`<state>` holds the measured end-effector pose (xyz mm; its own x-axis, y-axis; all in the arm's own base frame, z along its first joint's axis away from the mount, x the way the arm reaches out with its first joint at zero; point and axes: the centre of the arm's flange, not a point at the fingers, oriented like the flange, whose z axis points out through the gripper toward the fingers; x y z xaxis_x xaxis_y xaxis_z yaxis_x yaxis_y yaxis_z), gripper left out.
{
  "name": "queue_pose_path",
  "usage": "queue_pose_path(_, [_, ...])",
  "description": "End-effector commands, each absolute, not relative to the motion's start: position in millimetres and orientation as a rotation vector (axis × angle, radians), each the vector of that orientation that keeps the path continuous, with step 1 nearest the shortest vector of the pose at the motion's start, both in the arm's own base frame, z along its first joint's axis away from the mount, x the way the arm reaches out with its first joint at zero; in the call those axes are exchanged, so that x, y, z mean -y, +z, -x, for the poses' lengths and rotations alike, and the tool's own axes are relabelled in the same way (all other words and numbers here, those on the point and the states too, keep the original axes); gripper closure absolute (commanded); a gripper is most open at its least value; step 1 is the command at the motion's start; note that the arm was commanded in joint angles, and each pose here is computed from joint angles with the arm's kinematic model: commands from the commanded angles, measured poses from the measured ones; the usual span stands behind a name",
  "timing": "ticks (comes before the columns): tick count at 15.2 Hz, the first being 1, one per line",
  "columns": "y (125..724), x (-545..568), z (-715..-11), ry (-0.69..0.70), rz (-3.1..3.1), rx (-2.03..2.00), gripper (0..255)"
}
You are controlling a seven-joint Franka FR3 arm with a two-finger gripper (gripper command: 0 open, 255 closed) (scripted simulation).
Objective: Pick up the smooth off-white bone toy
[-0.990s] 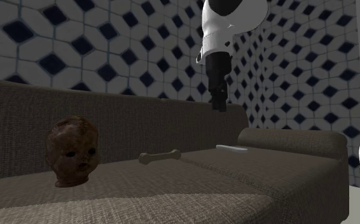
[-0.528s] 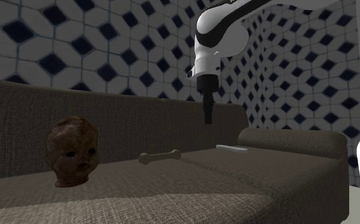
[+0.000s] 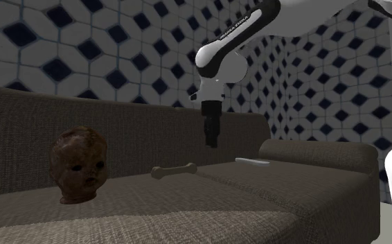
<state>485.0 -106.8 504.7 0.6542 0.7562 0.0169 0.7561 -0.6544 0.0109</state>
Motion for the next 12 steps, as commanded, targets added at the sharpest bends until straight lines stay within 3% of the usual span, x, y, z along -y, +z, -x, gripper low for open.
queue_pose_path(1, [496, 111, -510, 0.041, -2.798, -1.417, 0])
queue_pose_path(12, [442, 101, -640, 0.088, -2.455, -1.950, 0])
